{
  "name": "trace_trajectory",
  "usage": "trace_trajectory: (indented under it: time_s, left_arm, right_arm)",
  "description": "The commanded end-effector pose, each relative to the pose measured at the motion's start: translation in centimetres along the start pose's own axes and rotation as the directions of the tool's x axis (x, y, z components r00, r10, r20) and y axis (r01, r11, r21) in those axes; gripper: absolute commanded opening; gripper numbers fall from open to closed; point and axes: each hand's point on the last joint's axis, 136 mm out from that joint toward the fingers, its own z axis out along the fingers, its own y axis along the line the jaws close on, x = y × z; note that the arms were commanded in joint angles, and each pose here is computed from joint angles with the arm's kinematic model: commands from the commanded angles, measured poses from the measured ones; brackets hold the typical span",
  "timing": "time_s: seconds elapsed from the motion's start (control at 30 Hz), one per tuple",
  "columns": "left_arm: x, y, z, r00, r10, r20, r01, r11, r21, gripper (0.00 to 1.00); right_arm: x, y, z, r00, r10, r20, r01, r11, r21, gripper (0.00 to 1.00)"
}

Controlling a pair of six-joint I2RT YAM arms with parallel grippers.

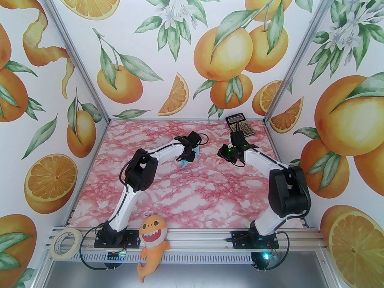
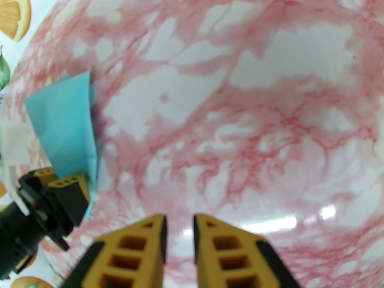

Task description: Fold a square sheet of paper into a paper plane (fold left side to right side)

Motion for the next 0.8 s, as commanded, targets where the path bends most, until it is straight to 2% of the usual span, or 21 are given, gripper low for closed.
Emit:
trace_trajectory:
  time_s: [0.0, 0.13, 0.37, 0.5, 0.6, 0.67, 0.77]
  left_arm:
    - [0.8, -0.5, 1.1, 0.999, 0.005, -0.032, -0.005, 1.0, 0.022, 0.4]
    - [0.9, -0.5, 1.2, 0.999, -0.003, -0.035, 0.004, 1.0, 0.022, 0.43]
    - [0.2, -0.7, 0.3, 0.999, -0.03, -0.017, 0.03, 0.999, 0.034, 0.43]
    - [-1.6, -0.3, -2.3, 0.997, -0.066, 0.034, 0.064, 0.996, 0.056, 0.45]
    - [-2.8, 0.2, -4.9, 0.992, -0.102, 0.075, 0.096, 0.992, 0.086, 0.53]
    - [-3.6, 0.7, -7.1, 0.986, -0.118, 0.115, 0.106, 0.989, 0.102, 0.63]
    - [-4.2, 1.4, -10.0, 0.977, -0.142, 0.159, 0.122, 0.984, 0.131, 0.85]
  right_arm:
    - [-0.9, 1.0, -0.8, 0.999, -0.001, 0.039, 0.002, 0.999, -0.036, 0.23]
    - [-1.0, 1.0, -0.9, 0.999, -0.004, 0.041, 0.006, 0.999, -0.033, 0.23]
    - [-1.2, 1.3, -1.2, 0.999, -0.014, 0.05, 0.016, 0.999, -0.04, 0.3]
    - [-1.9, 1.7, -2.0, 0.997, -0.036, 0.071, 0.039, 0.999, -0.037, 0.5]
    - [-2.6, 2.2, -3.0, 0.993, -0.062, 0.101, 0.066, 0.997, -0.042, 0.62]
    - [-3.2, 2.6, -3.9, 0.988, -0.079, 0.131, 0.085, 0.995, -0.044, 0.75]
    - [-4.0, 2.8, -5.4, 0.978, -0.111, 0.178, 0.118, 0.992, -0.032, 1.0]
